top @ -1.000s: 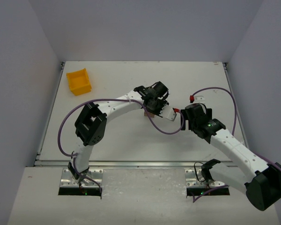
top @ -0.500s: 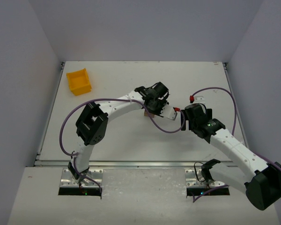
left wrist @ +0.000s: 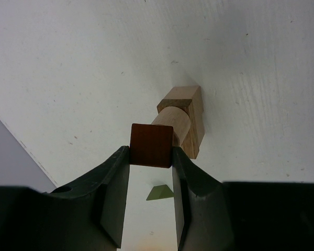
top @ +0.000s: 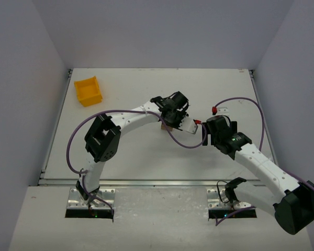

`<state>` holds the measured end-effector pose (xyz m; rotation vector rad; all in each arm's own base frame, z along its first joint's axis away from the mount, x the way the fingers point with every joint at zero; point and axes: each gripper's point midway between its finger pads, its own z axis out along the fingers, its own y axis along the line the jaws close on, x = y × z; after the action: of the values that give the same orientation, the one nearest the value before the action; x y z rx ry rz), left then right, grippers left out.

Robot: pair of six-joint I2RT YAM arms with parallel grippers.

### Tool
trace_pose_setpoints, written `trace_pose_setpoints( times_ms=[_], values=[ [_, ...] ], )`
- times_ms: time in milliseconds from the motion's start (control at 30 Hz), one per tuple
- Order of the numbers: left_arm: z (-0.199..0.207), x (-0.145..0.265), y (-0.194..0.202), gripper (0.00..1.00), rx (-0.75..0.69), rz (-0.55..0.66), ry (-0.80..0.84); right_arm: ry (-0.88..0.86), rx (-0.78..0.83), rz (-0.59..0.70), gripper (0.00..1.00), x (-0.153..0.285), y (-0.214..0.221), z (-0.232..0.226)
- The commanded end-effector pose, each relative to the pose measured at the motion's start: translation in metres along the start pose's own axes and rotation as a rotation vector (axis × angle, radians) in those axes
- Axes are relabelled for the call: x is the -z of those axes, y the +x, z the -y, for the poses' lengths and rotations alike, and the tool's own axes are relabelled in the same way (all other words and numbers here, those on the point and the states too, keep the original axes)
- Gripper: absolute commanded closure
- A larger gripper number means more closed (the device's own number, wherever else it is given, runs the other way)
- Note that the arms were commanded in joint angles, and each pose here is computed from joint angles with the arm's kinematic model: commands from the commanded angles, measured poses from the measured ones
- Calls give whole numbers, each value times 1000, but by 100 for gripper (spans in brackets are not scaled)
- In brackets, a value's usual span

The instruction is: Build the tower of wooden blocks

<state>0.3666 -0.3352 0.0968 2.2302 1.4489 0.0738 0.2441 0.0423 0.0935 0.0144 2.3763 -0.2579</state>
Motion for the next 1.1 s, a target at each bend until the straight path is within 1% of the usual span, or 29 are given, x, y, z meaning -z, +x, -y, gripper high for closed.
trace_pose_setpoints(
  times_ms=[0, 333, 1067],
  values=[
    [-7, 0, 3, 97, 11, -8, -33, 29, -38, 28, 1, 0, -7, 4],
    [-7, 0, 2, 96, 18, -2, -33, 32, -34, 27, 1, 0, -7, 5],
    [0, -4, 3, 91, 20, -4, -13, 61, -33, 22, 1, -1, -5, 9]
  ],
)
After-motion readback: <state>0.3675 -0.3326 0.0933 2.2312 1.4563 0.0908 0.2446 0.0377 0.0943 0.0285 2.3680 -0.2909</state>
